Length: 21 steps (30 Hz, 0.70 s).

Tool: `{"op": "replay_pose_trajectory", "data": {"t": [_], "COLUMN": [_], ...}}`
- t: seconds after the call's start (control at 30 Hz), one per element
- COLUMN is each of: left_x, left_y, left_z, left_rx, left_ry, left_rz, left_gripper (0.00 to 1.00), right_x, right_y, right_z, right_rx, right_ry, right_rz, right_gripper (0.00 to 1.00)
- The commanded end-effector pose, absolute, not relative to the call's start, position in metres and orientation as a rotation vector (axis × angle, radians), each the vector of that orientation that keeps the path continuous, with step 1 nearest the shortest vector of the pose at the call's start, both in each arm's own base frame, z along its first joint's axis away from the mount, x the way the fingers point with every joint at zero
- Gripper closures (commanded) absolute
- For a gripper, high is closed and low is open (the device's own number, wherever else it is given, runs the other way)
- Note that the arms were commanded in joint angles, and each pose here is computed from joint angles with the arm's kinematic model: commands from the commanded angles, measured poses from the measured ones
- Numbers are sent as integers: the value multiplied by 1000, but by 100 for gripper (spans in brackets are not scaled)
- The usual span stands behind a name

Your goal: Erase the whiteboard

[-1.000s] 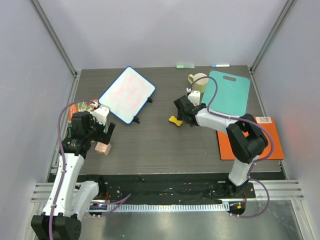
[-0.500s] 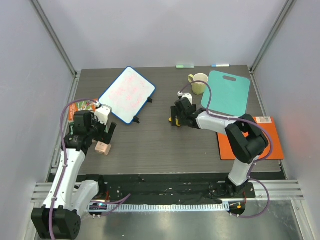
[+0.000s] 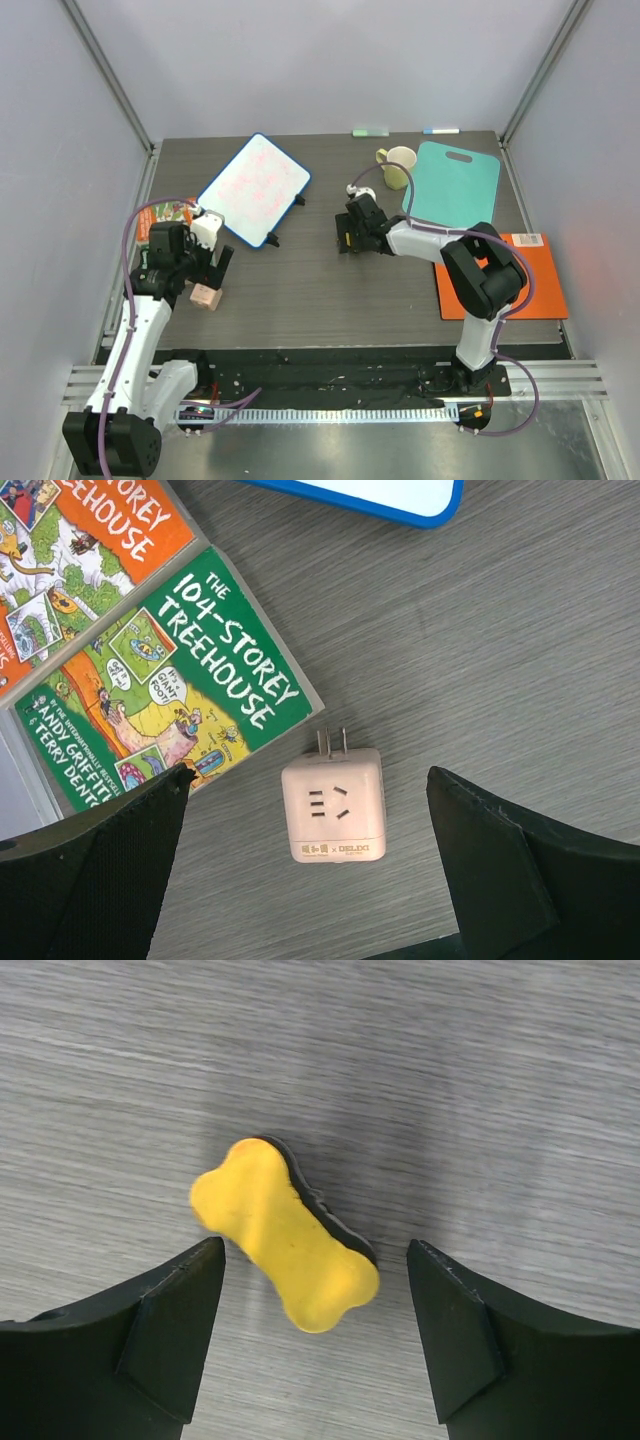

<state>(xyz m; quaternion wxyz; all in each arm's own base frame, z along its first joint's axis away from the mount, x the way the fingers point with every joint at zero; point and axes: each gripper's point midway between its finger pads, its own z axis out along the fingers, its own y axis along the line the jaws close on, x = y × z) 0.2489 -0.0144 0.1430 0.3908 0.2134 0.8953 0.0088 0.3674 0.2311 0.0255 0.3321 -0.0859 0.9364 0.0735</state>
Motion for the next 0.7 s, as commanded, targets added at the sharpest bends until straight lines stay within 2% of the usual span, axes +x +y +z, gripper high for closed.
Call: {"op": "replay_pose_trajectory", "data": {"t": [0.0, 0.13, 0.17, 0.2, 0.5, 0.67], "left_x": [250, 251, 251, 251, 260, 273], "left_y": [-18, -18, -18, -17, -8, -8], "left_z": [141, 142, 141, 141, 146, 157], "left_rx": [548, 545, 546, 544, 488, 433], "left_ry": [2272, 2269, 2270, 2272, 2268, 2264], "left_rz": [0, 2, 2, 4, 68, 61], "left_gripper": [0, 0, 0, 0, 0, 0], "right_x": [372, 362, 359, 358, 356, 357], "right_y": [254, 264, 268, 269, 268, 266], "right_z": [37, 38, 39, 40, 31, 25], "right_rx": [-258, -285, -296, -285, -261, -224], "right_ry": [2410, 2413, 2414, 2414, 2429, 2443], "right_rz": [284, 314, 333, 339, 282, 246], "right_gripper": [25, 35, 44, 47, 53, 69]}}
